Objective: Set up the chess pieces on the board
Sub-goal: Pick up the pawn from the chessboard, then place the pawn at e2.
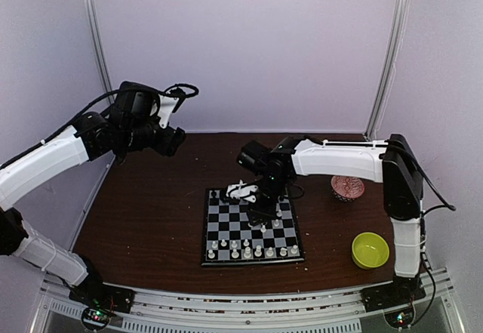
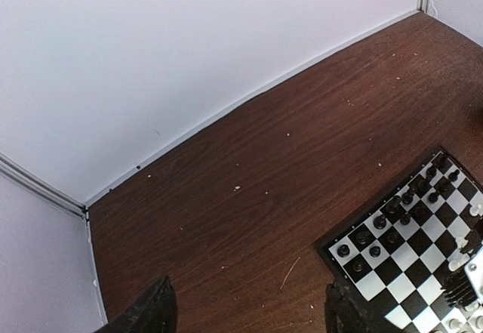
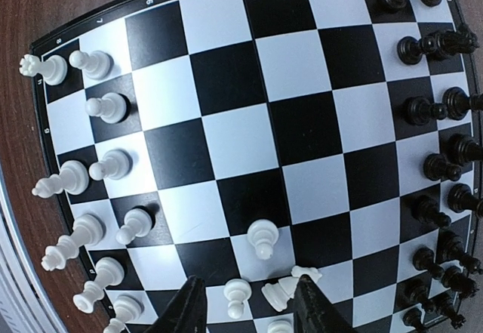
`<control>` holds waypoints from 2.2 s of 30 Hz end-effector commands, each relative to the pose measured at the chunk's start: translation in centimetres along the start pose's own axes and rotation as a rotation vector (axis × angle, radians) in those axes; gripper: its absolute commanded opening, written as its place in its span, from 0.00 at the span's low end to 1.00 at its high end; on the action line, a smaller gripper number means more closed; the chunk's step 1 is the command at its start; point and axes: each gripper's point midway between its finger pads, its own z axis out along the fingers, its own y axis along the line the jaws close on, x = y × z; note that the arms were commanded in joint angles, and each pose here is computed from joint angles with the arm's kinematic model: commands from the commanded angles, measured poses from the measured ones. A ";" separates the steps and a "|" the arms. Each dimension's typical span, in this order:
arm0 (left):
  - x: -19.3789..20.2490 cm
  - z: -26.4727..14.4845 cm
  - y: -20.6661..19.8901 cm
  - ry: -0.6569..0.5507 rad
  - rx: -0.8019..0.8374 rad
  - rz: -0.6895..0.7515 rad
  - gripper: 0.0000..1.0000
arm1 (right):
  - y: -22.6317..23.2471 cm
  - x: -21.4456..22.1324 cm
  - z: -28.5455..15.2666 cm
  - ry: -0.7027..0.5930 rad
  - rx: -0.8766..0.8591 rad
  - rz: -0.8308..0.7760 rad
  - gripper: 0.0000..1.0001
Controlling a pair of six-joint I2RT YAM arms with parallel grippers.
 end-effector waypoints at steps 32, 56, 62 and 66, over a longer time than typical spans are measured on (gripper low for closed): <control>-0.9 0.1 -1.6 -0.038 0.086 0.004 0.69 | 5.3 1.5 -0.6 0.018 -0.089 -0.070 0.05; -1.1 -0.2 -2.0 -0.040 0.114 0.004 0.67 | 4.6 2.1 2.8 0.122 -0.007 -0.083 0.07; -1.0 -0.1 -2.1 -0.038 0.119 0.005 0.66 | 4.6 2.3 2.9 0.128 -0.007 -0.079 0.16; -0.9 0.0 -2.2 -0.033 0.123 0.006 0.66 | 4.6 2.2 2.1 0.123 -0.002 -0.080 0.22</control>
